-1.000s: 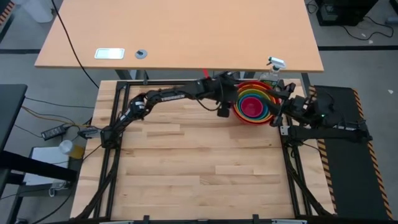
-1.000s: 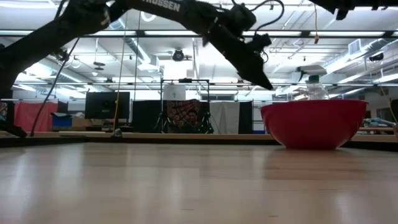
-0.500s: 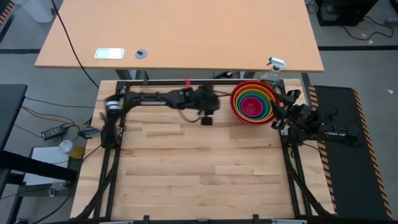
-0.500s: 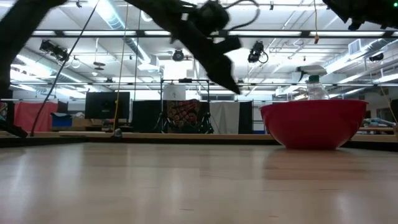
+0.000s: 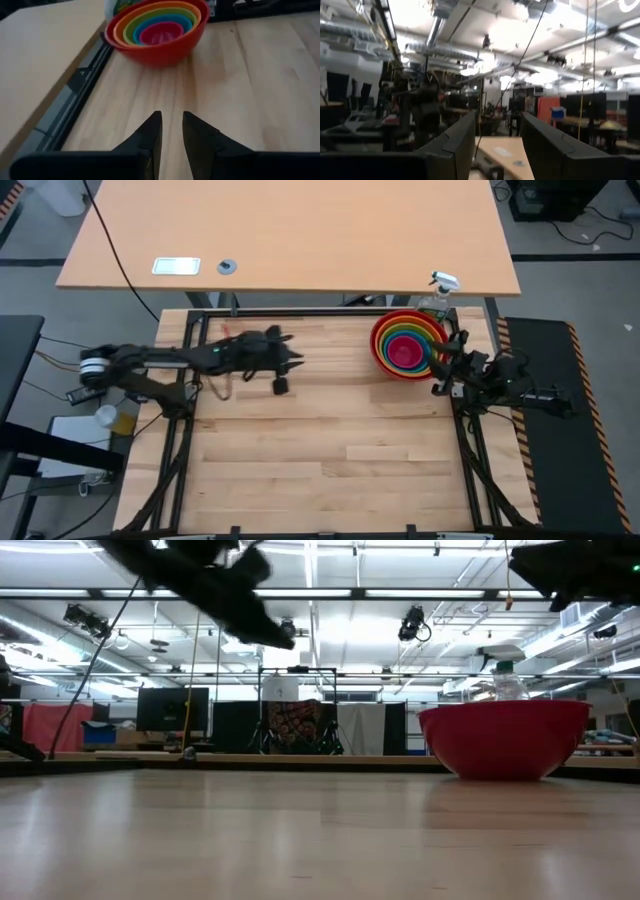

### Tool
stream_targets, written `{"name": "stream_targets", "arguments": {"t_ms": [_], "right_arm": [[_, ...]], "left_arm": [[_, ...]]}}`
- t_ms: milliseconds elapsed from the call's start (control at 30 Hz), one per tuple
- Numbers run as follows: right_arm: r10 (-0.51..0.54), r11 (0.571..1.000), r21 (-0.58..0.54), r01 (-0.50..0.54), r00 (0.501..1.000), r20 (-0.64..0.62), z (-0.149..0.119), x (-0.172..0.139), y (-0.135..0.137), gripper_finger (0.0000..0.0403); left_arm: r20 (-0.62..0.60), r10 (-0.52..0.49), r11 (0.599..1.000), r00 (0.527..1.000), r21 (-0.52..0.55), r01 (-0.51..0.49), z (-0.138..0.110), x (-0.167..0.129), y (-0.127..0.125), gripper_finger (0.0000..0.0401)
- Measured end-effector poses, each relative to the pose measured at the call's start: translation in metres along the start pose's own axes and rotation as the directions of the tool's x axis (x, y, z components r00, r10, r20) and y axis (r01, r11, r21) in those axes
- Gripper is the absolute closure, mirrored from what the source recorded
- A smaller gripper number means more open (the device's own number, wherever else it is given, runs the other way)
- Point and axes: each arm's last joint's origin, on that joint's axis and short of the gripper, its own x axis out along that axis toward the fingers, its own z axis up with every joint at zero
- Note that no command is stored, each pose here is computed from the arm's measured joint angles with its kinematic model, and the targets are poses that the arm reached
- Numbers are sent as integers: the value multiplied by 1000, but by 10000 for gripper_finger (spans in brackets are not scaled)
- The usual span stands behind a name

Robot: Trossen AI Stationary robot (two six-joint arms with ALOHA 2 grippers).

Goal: Nest bowls inside each other
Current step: Return to Home Position

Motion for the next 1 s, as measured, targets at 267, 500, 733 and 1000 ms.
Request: {"name": "stream_targets", "arguments": {"t_ms": [267, 500, 733, 1000], "right_arm": [[-2, 998, 58, 10, 990, -143, -14, -1, 2, 238], [-33, 993, 102, 54, 980, -198, -42, -6, 6, 238], [-46, 991, 112, 73, 972, -229, -45, -7, 6, 238], [-115, 976, 154, 154, 965, -237, -46, -7, 4, 238]], "left_arm": [[116, 1, 998, 993, -69, 7, -44, -55, -11, 324], [262, 32, 993, 964, -120, -1, -84, -83, -17, 324], [358, 54, 980, 932, -200, 20, -113, -96, -22, 331], [414, 33, 984, 909, -172, 42, -119, -110, -31, 379]]}}
